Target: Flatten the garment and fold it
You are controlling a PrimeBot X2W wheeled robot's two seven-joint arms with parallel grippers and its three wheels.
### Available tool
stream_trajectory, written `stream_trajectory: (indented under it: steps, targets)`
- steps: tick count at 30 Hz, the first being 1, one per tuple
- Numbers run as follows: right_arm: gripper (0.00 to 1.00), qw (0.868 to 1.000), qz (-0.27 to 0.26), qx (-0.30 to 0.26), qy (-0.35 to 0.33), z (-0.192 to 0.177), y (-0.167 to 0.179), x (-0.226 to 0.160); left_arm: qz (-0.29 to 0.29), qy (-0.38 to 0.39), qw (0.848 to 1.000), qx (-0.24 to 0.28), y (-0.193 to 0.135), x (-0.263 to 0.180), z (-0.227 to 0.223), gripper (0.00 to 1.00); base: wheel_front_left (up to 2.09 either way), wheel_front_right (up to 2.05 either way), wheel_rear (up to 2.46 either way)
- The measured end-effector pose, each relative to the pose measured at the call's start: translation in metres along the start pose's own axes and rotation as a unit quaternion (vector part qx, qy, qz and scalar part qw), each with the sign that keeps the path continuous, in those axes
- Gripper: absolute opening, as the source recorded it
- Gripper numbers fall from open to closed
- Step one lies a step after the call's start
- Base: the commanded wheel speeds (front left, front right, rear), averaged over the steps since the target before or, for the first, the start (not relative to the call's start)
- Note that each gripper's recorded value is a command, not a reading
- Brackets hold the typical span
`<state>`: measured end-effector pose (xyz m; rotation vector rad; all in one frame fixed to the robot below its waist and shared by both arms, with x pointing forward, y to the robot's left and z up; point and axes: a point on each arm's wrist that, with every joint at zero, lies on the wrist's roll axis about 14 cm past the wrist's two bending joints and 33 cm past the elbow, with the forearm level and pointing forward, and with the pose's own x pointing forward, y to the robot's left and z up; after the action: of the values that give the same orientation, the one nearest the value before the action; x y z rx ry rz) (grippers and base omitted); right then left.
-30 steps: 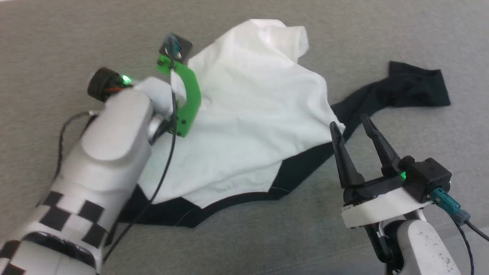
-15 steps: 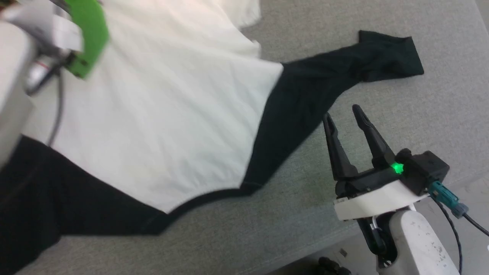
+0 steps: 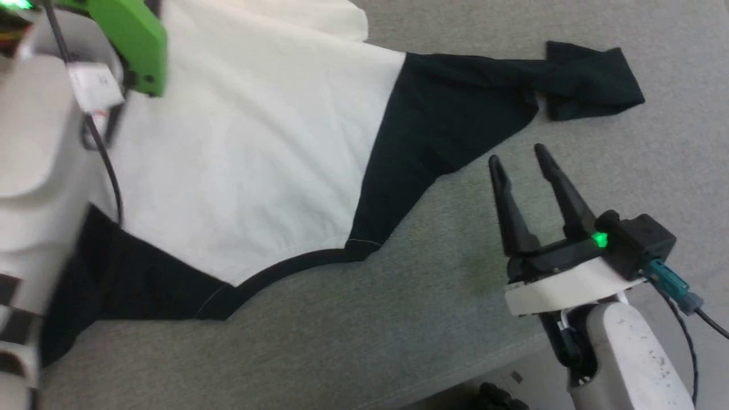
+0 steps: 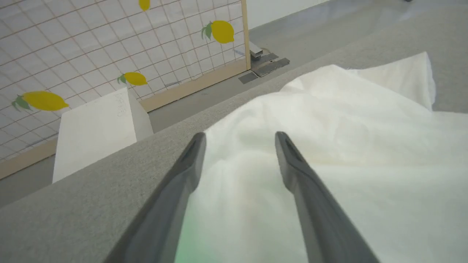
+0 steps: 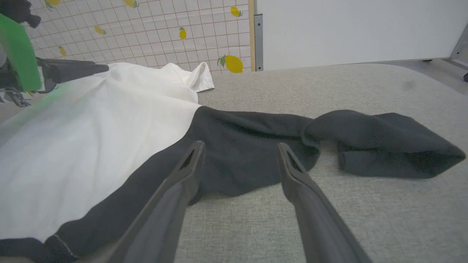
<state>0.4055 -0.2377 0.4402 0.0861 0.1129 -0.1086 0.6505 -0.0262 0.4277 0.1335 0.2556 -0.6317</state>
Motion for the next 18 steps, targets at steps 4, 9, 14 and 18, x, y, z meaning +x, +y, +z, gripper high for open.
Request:
stream_trajectory:
  steps: [4, 9, 14, 18]
  targets:
    - [1.0, 1.0, 0.003, -0.012, -0.005, 0.005, 0.0, 0.003, 0.04, -0.097, 0.99, -0.094, -0.008, -0.024, 0.016, 1.0, 0.0, 0.0, 0.0]
    - [1.0, 1.0, 0.02, -0.009, -0.008, 0.013, 0.013, 0.002, 0.064, -0.101, 0.981, -0.152, -0.026, -0.074, -0.008, 1.0, 0.0, 0.0, 0.0]
    - [1.0, 0.999, 0.046, -0.005, -0.008, 0.021, 0.031, -0.001, 0.091, -0.084, 0.978, -0.169, -0.035, -0.131, -0.024, 1.0, 0.0, 0.0, 0.0]
    - [1.0, 0.997, 0.077, 0.001, -0.014, 0.029, 0.053, 0.0, 0.123, -0.048, 0.974, -0.182, -0.036, -0.173, -0.039, 1.0, 0.0, 0.0, 0.0]
